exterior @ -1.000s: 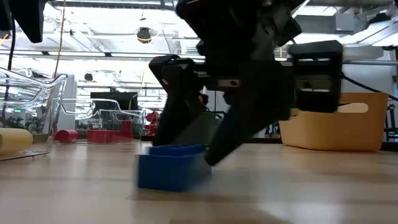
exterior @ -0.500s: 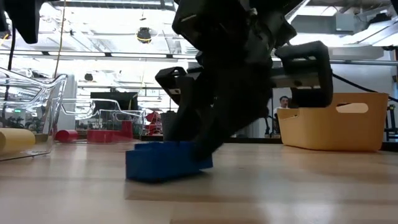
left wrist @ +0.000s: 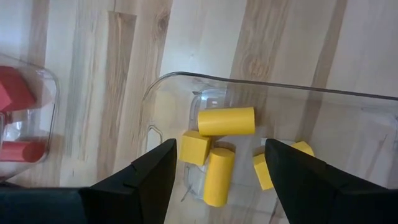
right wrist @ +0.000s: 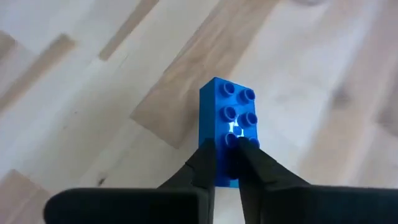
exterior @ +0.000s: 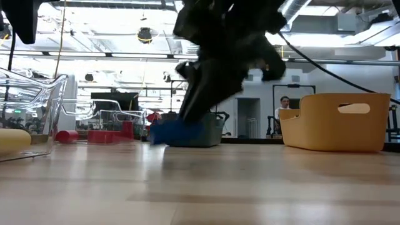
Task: Sort blocks
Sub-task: Put the blue game piece into the blue bin
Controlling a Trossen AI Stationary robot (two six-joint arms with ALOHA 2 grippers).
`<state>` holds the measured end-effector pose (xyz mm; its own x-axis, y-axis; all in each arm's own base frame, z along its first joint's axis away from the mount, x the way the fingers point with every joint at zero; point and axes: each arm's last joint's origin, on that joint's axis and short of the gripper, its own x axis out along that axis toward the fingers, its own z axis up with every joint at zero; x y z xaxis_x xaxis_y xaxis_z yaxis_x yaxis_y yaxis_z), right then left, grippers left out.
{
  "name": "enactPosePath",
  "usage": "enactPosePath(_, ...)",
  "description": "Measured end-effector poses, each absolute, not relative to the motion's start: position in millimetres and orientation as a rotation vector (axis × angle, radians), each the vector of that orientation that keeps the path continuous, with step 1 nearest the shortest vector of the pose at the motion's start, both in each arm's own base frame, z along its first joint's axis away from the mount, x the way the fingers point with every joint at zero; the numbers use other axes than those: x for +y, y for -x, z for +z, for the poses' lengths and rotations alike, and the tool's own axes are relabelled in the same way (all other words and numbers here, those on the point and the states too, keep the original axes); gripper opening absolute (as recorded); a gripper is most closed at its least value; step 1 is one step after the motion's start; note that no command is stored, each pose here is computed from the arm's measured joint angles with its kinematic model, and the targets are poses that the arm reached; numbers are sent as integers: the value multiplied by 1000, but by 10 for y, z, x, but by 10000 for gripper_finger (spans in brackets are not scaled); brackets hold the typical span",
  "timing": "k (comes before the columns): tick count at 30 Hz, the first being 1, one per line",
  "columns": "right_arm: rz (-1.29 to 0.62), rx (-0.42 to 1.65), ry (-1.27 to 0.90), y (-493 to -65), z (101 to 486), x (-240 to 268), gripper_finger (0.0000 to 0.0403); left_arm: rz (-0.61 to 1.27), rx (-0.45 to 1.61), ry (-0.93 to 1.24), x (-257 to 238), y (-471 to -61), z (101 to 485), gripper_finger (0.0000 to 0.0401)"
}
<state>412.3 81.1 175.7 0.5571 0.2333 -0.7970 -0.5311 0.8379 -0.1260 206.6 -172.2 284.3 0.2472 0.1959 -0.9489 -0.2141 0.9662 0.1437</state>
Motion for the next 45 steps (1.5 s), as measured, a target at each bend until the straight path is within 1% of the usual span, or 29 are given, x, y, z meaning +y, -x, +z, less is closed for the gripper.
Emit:
enactPosePath(3, 433, 841, 352, -4089, 1968, 684, 44, 280, 1290, 19, -1724, -2066, 2843, 238)
enactPosePath(5, 438, 847, 343, -4056, 2027, 642, 35, 280, 1292, 21, -1724, -2065, 2843, 238)
enactPosePath(8, 430, 850, 370, -4000, 2114, 633, 16, 279, 1294, 22, -1725, -2065, 2843, 238)
enactPosePath(10, 382, 822, 402, -3967, 2245, 609, 5, 279, 1295, 23, -1724, -2065, 2843, 238)
enactPosePath(12, 332, 823, 404, -3925, 2344, 550, 4, 283, 1294, 29, -1724, -2064, 2843, 238)
enactPosePath(14, 308, 860, 368, -3871, 2384, 496, 12, 293, 1288, 49, -1728, -2067, 2843, 238)
enactPosePath(18, 301, 941, 267, -3755, 2290, 494, 49, 298, 1270, 66, -1781, -2032, 2844, 238)
enactPosePath(22, 268, 1035, 157, -3610, 1969, 534, 99, 307, 1238, 46, -1822, -1993, 2846, 238)
enactPosePath(25, 141, 1090, 78, -3540, 1846, 513, 141, 310, 1230, 48, -1837, -1979, 2847, 238)
enactPosePath(30, -62, 1110, -21, -3508, 1835, 528, 220, 307, 1231, 35, -1820, -1994, 2847, 238)
enactPosePath(33, -170, 1155, -137, -3463, 1814, 496, 257, 315, 1227, 31, -1793, -2018, 2848, 238)
enactPosePath(37, -260, 1157, -248, -3454, 1821, 487, 279, 307, 1185, -69, -1764, -2043, 2856, 238)
enactPosePath(40, -304, 1124, -320, -3479, 1866, 544, 282, 299, 1139, -180, -1749, -2055, 2866, 238)
enactPosePath(45, -454, 1093, -377, -3492, 1893, 608, 282, 293, 1089, -307, -1731, -2069, 2880, 238)
